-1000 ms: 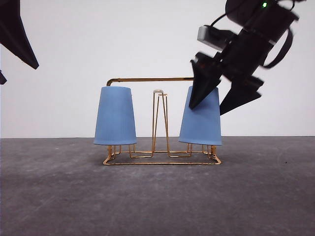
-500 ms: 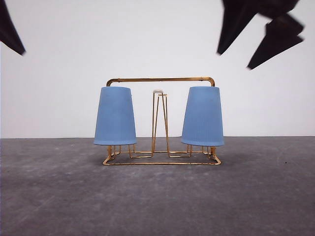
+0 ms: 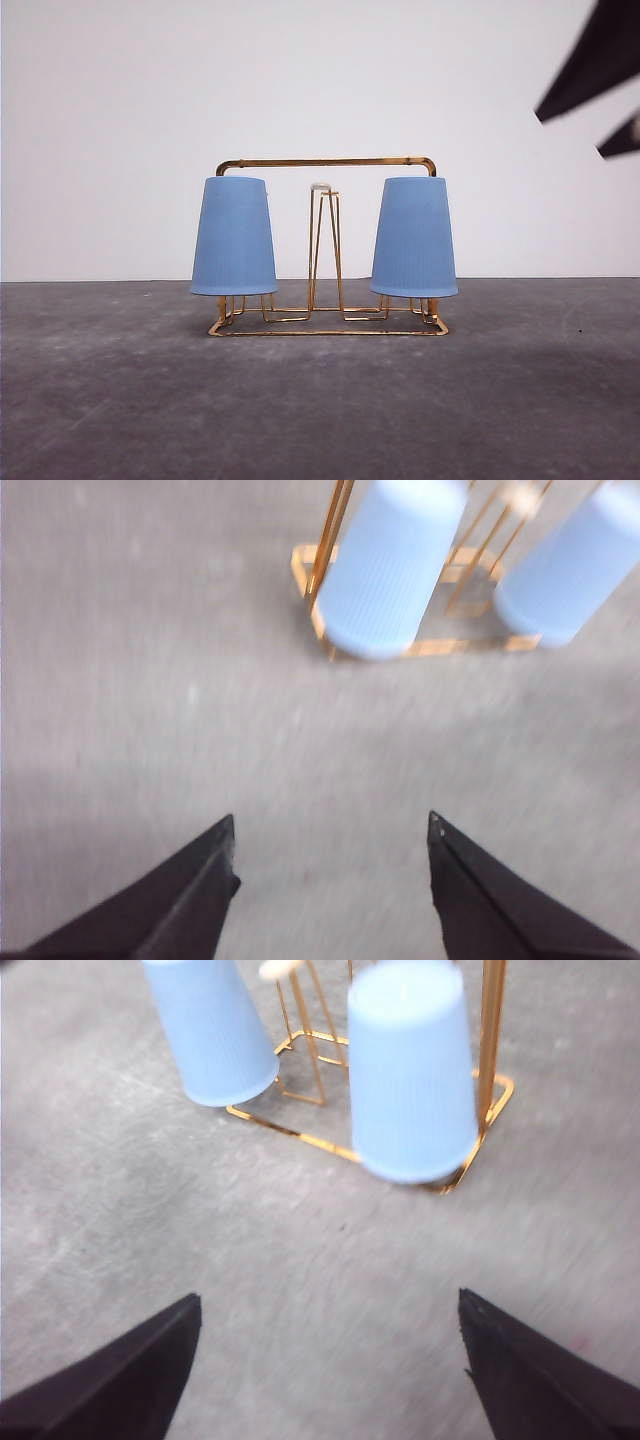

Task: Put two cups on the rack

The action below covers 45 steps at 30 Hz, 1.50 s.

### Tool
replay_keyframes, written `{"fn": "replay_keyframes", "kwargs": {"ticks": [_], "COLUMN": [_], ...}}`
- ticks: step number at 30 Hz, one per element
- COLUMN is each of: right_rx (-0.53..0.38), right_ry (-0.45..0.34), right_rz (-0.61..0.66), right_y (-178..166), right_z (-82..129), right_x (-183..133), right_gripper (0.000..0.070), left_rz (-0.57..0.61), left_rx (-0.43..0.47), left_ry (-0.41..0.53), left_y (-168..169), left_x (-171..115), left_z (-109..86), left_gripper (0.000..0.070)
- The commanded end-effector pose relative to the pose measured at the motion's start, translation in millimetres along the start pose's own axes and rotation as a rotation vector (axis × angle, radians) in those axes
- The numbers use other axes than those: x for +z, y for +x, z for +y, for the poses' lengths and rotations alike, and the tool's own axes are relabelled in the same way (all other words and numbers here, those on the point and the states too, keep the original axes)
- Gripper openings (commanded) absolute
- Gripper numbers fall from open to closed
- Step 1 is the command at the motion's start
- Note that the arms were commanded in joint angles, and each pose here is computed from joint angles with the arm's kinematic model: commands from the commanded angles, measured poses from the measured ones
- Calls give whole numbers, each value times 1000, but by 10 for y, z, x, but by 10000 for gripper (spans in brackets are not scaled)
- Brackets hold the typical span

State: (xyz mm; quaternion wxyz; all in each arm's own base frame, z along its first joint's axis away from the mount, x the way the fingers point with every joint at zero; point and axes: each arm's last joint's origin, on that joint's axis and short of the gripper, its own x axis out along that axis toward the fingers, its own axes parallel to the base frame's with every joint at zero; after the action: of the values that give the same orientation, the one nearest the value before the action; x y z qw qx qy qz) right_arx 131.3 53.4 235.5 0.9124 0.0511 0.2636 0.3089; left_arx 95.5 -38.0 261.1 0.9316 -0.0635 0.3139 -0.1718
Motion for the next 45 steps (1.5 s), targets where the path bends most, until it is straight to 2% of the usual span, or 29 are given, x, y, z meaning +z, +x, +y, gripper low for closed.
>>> {"fn": "replay_keyframes", "kwargs": {"ticks": [1, 6, 7, 8, 9, 10, 16, 28, 30, 32, 34, 38, 41, 45], "right_rx": [8, 12, 12, 12, 13, 11, 17, 19, 19, 19, 19, 19, 19, 19], "right_ry": [66, 73, 71, 70, 68, 63, 47, 43, 43, 43, 43, 43, 42, 42], "right_rz": [-16, -24, -27, -31, -36, -41, -70, -81, -81, -81, -81, -82, -84, -84], "right_y": [10, -14, -16, -19, -20, -20, -26, -26, -26, -26, -26, -26, -27, -27], "right_z": [-2, 0, 1, 2, 4, 3, 8, 10, 10, 10, 10, 10, 10, 10], "right_x": [-70, -133, -131, -129, -124, -119, -91, -80, -80, -79, -79, -79, -77, -77], "right_gripper": [501, 496, 392, 246, 37, 15, 23, 23, 23, 23, 23, 23, 23, 23], "left_rz": [-1, -18, -23, -29, -38, -58, -136, -141, -172, -258, -364, -510, -536, -551], "left_rx": [-3, -40, -63, -85, -96, -99, -114, -112, -103, -95, -60, 103, 215, 296], "left_ry": [15, 7, 3, -1, 1, 12, 30, 32, 106, 131, 144, 112, 75, 39], "left_y": [22, 23, 21, 20, 19, 22, 24, 23, 4, 7, 40, 148, 224, 324], "left_x": [-11, 6, 13, 21, 31, 53, 135, 133, 97, 23, -85, -325, -517, -706], "left_z": [1, -12, -21, -29, -33, -38, -56, -53, -36, 2, 74, 275, 405, 520], "left_gripper": [352, 351, 286, 187, 29, 0, 0, 0, 0, 0, 0, 0, 0, 0]}}
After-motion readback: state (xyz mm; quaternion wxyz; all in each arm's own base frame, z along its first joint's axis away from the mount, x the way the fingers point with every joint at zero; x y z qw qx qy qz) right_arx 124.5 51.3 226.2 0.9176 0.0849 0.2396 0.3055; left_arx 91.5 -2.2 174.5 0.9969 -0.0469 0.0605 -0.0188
